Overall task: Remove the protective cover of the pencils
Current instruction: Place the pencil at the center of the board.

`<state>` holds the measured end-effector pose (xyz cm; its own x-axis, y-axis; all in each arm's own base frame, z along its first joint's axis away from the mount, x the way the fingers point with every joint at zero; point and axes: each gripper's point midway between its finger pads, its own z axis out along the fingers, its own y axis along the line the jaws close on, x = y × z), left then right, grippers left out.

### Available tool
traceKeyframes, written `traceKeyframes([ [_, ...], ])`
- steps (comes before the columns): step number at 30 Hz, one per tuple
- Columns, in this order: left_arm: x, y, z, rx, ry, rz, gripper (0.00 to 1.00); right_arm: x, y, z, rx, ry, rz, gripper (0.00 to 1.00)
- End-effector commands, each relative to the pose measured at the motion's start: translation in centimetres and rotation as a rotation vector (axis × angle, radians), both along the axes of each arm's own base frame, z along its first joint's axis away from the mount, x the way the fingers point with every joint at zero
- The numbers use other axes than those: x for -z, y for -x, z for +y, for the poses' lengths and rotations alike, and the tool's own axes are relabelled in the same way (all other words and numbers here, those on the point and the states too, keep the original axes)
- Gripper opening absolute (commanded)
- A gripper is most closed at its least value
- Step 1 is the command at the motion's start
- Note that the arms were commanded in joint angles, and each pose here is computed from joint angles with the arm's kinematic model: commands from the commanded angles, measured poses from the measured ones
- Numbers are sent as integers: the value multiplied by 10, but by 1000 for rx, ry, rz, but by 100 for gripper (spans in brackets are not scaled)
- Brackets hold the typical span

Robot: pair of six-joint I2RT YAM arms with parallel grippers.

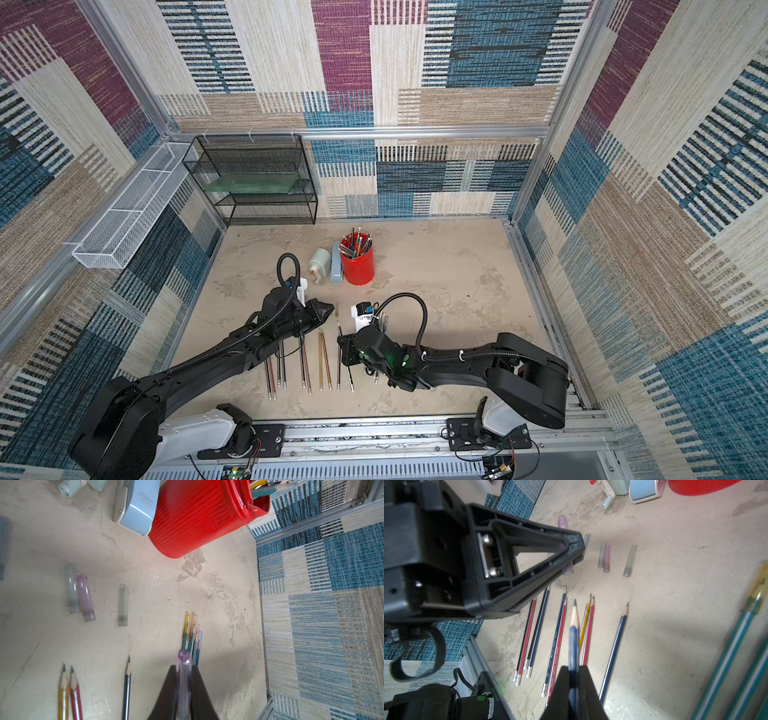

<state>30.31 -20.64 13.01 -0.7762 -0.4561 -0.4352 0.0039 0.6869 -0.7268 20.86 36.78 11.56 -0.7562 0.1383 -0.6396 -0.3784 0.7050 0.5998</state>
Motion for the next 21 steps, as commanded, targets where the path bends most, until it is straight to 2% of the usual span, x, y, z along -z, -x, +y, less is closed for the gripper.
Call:
traceKeyframes([
  [1, 0, -7, 5, -12, -53, -20, 6, 4, -7, -8, 69, 12, 13, 0],
  [7, 6, -16, 4, -8, -119, -3, 5, 17, -14, -11, 133, 60, 55, 0],
  [15, 17, -37, -5, 51, -254, 61, 0, 54, -23, -7, 189, 151, 166, 0],
  [21, 29, -48, -12, 75, -286, 98, 0, 81, -24, -4, 199, 204, 239, 0],
])
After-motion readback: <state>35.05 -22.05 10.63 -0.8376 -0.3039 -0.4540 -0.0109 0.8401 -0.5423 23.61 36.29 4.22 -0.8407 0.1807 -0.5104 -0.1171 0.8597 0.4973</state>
